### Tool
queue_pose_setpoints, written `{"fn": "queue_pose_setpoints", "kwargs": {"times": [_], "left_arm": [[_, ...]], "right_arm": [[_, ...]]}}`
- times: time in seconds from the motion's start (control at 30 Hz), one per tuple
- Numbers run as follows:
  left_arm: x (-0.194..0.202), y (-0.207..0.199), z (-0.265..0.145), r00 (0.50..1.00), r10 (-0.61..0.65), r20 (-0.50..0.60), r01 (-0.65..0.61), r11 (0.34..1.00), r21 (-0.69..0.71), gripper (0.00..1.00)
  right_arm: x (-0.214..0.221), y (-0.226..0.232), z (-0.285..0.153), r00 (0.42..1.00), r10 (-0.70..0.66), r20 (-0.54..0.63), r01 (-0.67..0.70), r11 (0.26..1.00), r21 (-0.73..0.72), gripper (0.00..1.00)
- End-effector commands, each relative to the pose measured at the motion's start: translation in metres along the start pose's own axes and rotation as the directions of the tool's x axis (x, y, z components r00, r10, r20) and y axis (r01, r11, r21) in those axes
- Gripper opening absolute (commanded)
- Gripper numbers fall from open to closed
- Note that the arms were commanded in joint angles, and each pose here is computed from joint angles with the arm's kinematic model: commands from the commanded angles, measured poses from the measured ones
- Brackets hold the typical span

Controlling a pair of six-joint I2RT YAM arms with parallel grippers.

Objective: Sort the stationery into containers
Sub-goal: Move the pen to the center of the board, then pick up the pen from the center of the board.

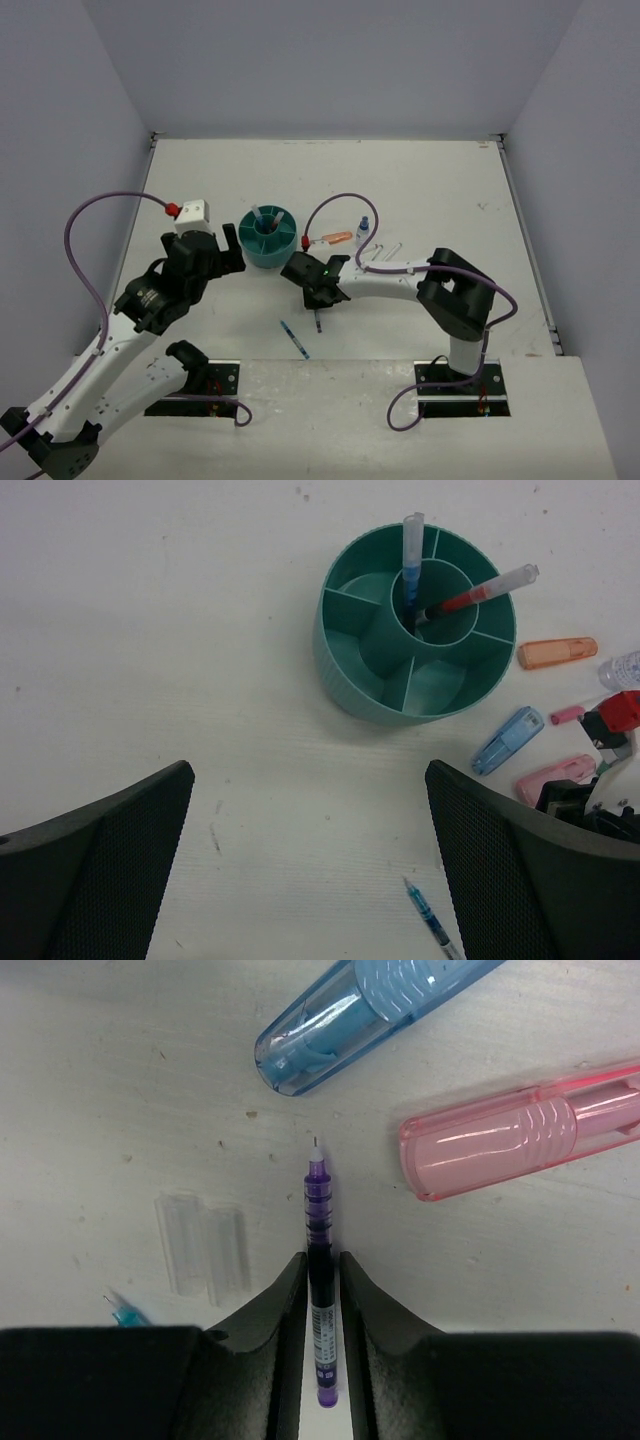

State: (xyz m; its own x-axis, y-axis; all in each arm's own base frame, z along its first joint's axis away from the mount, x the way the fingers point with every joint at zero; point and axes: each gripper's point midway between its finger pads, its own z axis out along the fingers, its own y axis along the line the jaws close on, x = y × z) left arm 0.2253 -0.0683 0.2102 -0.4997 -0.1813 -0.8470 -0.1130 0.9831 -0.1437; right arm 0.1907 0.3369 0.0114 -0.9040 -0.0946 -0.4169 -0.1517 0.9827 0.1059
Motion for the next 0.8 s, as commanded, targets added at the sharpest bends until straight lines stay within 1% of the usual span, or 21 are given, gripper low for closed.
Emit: {"fn": "queue_pose_setpoints", "kwargs": {"times": [0.0, 0.07, 0.17, 0.2, 0.23, 0.27, 0.3, 0.37, 0.4, 0.43, 0.5, 0.53, 0.57, 0.6, 0.63, 0.73, 0.77], "left_arm": [[-0.018, -0.015, -0.004, 0.998, -0.046, 0.037, 0.044, 0.997, 0.060, 1.00], [-0.017, -0.017, -0.004, 0.998, -0.047, 0.036, 0.044, 0.997, 0.068, 1.00], [-0.016, -0.021, -0.004, 0.998, -0.049, 0.031, 0.045, 0.995, 0.094, 1.00], [-0.014, -0.023, -0.003, 0.999, -0.047, 0.026, 0.045, 0.994, 0.101, 1.00], [-0.012, -0.026, -0.002, 0.999, -0.047, 0.017, 0.045, 0.993, 0.113, 1.00], [-0.010, -0.028, -0.001, 0.999, -0.051, 0.005, 0.050, 0.992, 0.118, 1.00], [-0.007, -0.031, 0.001, 0.999, -0.050, -0.011, 0.051, 0.991, 0.125, 1.00], [0.002, -0.037, 0.005, 0.997, -0.058, -0.050, 0.065, 0.988, 0.141, 1.00], [0.007, -0.040, 0.008, 0.995, -0.067, -0.070, 0.077, 0.986, 0.147, 1.00], [0.013, -0.044, 0.011, 0.993, -0.075, -0.090, 0.088, 0.985, 0.151, 1.00], [0.027, -0.052, 0.017, 0.985, -0.111, -0.134, 0.133, 0.976, 0.171, 1.00], [0.036, -0.057, 0.020, 0.979, -0.130, -0.160, 0.158, 0.971, 0.179, 1.00], [0.045, -0.061, 0.023, 0.972, -0.141, -0.186, 0.174, 0.969, 0.178, 1.00], [0.055, -0.064, 0.027, 0.967, -0.148, -0.205, 0.185, 0.967, 0.174, 1.00], [0.064, -0.070, 0.029, 0.963, -0.153, -0.223, 0.193, 0.967, 0.167, 1.00], [0.092, -0.096, 0.024, 0.953, -0.152, -0.262, 0.198, 0.967, 0.160, 1.00], [0.101, -0.098, 0.030, 0.954, -0.137, -0.268, 0.176, 0.976, 0.126, 1.00]], "right_arm": [[0.037, -0.032, 0.002, 0.992, -0.056, -0.109, 0.068, 0.992, 0.102, 0.21], [0.038, -0.034, 0.002, 0.992, -0.056, -0.111, 0.067, 0.993, 0.102, 0.20], [0.041, -0.033, 0.004, 0.991, -0.063, -0.120, 0.075, 0.992, 0.099, 0.16], [0.041, -0.032, 0.005, 0.990, -0.064, -0.122, 0.076, 0.992, 0.098, 0.13], [0.042, -0.032, 0.006, 0.990, -0.067, -0.127, 0.079, 0.992, 0.096, 0.06], [0.042, -0.032, 0.006, 0.989, -0.067, -0.130, 0.080, 0.993, 0.092, 0.02], [0.043, -0.032, 0.005, 0.989, -0.067, -0.131, 0.079, 0.993, 0.091, 0.00], [0.039, -0.033, 0.000, 0.990, -0.069, -0.119, 0.080, 0.993, 0.089, 0.00], [0.032, -0.032, -0.008, 0.993, -0.070, -0.094, 0.078, 0.994, 0.081, 0.00], [0.018, -0.030, -0.024, 0.997, -0.068, -0.042, 0.071, 0.995, 0.066, 0.00], [0.001, -0.041, -0.052, 0.997, -0.078, 0.012, 0.077, 0.993, 0.089, 0.00], [-0.014, -0.044, -0.072, 0.995, -0.074, 0.069, 0.068, 0.994, 0.088, 0.00], [-0.033, -0.049, -0.101, 0.986, -0.056, 0.155, 0.047, 0.997, 0.059, 0.00], [-0.039, -0.054, -0.116, 0.981, -0.067, 0.183, 0.058, 0.997, 0.052, 0.00], [-0.048, -0.059, -0.133, 0.974, -0.046, 0.223, 0.042, 0.999, 0.023, 0.00], [-0.061, -0.073, -0.160, 0.955, -0.013, 0.295, 0.020, 1.000, -0.019, 0.00], [-0.060, -0.081, -0.158, 0.954, -0.008, 0.300, 0.010, 1.000, -0.006, 0.00]]}}
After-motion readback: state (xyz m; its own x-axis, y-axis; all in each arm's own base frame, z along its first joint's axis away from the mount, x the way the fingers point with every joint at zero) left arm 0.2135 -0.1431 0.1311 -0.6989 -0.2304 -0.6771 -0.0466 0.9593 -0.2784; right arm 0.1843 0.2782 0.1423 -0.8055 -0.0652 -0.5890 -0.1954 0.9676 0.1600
